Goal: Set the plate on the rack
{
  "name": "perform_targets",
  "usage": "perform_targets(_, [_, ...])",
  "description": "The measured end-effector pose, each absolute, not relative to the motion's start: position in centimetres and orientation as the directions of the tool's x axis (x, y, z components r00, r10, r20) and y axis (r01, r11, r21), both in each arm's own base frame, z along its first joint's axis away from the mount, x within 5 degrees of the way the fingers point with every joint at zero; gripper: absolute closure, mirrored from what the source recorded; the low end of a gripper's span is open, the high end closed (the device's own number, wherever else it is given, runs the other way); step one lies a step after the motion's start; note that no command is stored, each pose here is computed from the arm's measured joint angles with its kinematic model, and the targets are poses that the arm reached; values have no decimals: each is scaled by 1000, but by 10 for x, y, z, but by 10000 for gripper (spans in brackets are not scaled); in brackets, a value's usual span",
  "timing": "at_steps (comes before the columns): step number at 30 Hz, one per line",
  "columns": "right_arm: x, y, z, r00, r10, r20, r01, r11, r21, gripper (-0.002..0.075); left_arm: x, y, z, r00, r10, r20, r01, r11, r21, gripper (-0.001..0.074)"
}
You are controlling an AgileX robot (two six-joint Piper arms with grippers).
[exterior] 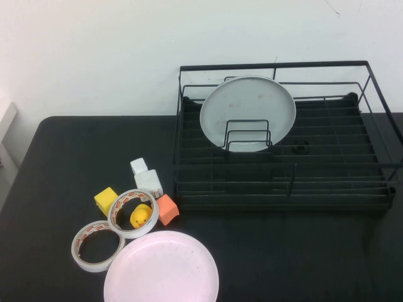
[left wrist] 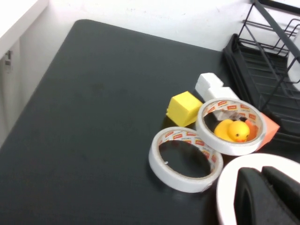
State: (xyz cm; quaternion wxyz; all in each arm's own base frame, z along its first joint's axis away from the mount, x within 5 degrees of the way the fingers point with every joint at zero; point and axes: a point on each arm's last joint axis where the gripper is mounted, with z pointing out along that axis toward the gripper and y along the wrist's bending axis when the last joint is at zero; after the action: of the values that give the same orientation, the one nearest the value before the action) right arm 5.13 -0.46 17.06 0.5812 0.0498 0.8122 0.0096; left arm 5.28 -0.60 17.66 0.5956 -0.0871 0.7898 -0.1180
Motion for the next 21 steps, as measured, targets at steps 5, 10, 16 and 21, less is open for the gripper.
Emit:
perform_targets(5, [51,-4,171,-320,102,-942,69,994,84,717,53,-9,179,-261,-377,-888,13,919,-394,736])
perform_targets(10, [51,1,170,-321,286,-903,74,958,277,717,54,-15,190,-212,-773,-598,27,607,-794,736])
perform_targets(16, [51,14,172,-337,610,-717,73,776,627,717,56,-10,204,-130,-991,-13,49,7,-999,736])
perform_targets(21, [50,20,173,-351,721,-597,69,656,752,717,56,1,208,-13,-997,80,87,-80,-993,736])
